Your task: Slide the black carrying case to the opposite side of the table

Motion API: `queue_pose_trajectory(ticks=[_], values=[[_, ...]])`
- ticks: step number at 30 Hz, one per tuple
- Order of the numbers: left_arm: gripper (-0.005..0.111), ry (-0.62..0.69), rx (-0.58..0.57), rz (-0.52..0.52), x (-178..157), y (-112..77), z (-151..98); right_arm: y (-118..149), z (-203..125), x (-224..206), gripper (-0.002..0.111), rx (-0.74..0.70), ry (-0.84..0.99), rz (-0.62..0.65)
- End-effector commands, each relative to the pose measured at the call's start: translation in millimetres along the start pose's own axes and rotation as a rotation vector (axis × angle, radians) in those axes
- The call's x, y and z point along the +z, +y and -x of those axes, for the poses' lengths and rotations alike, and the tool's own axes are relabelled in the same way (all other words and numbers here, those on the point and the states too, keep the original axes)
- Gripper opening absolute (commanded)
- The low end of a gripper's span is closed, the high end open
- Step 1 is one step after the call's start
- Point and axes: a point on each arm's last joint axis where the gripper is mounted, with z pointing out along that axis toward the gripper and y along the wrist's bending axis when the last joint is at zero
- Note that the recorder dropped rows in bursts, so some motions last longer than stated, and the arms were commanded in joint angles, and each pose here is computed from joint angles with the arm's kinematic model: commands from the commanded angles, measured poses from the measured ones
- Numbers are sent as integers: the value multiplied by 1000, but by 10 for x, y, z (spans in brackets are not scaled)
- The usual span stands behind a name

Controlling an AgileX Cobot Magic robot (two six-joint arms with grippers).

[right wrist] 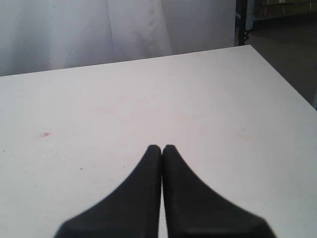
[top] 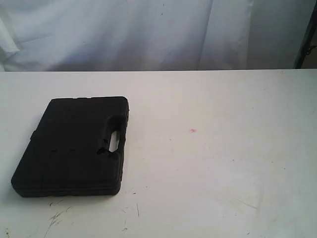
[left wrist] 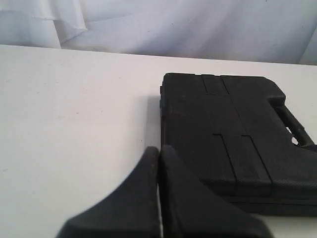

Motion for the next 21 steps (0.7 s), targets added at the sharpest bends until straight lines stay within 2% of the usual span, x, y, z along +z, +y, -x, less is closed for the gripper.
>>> queue_pose_trajectory(ticks=[1,6,14,21], values=[[0,-14,27,11,2,10,1,-4,-11,2,0,1,0,-6],[0,-36,36,13,1,12,21,-4,-11,2,0,1,0,-6],[0,-289,3,-3,-35,-3,247,-4,-11,2,0,1,0,-6],[0,-346,9,-4,-52,-4,296,-4,-11,2,0,1,0,-6]])
